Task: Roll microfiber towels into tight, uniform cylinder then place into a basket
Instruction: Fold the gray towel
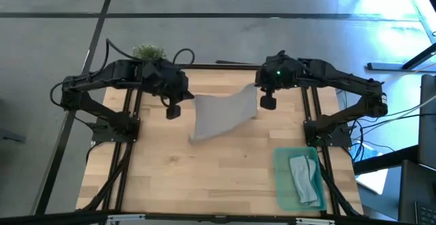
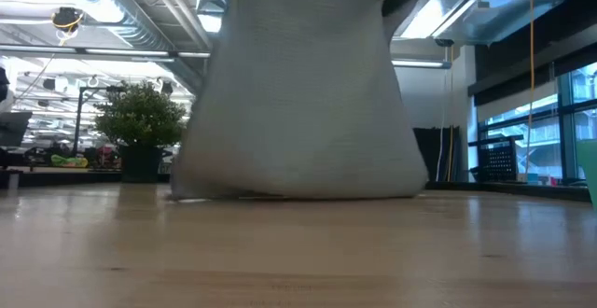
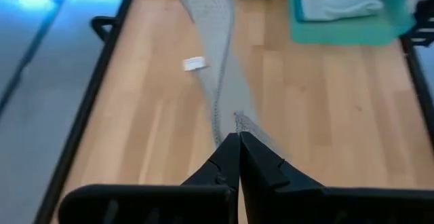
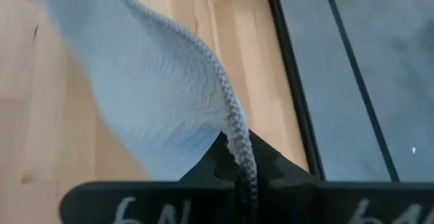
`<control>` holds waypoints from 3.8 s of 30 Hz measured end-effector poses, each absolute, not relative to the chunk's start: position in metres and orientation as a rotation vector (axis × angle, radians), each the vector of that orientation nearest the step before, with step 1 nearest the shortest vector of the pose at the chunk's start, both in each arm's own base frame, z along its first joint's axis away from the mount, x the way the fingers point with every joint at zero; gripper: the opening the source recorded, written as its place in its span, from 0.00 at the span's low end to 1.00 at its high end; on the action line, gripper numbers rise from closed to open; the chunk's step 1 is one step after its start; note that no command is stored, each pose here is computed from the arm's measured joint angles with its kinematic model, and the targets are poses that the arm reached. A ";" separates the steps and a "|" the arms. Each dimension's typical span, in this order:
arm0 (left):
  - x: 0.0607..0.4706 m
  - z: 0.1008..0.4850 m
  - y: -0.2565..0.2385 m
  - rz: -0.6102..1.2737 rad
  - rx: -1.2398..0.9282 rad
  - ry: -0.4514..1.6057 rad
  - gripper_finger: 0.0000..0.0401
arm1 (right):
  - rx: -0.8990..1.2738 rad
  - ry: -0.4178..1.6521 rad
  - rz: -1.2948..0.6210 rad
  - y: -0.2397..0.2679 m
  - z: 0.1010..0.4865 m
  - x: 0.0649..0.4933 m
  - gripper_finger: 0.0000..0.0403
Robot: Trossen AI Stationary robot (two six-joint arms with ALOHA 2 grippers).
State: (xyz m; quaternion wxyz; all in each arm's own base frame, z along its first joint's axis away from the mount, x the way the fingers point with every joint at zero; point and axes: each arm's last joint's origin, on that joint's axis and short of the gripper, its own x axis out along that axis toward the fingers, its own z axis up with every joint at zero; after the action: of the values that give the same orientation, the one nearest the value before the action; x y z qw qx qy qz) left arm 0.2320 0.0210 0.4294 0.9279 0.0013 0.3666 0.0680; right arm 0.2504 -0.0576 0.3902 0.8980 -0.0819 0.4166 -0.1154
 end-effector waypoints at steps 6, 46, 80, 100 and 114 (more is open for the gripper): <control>0.230 0.429 0.031 0.276 0.033 0.757 0.00 | -0.207 0.828 -0.243 -0.063 0.392 0.255 0.01; 0.236 0.421 0.054 0.225 -0.020 0.801 0.00 | -0.074 0.869 -0.188 -0.068 0.364 0.224 0.01; 0.251 0.251 -0.036 0.361 -0.420 1.076 0.00 | 0.088 1.034 0.012 -0.031 0.201 0.256 0.01; 0.235 0.187 0.024 0.653 -0.383 1.026 0.00 | -0.004 1.008 -0.164 -0.083 0.174 0.274 0.01; 0.234 0.183 0.052 0.702 -0.384 0.972 0.00 | -0.017 0.999 -0.206 -0.101 0.172 0.271 0.04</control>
State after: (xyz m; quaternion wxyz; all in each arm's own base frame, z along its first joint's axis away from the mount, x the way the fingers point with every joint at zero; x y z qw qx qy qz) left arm 0.2337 0.0519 0.1828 0.8084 -0.1795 0.4544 0.3282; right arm 0.2713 -0.1014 0.1718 0.8728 -0.0082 0.4781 -0.0984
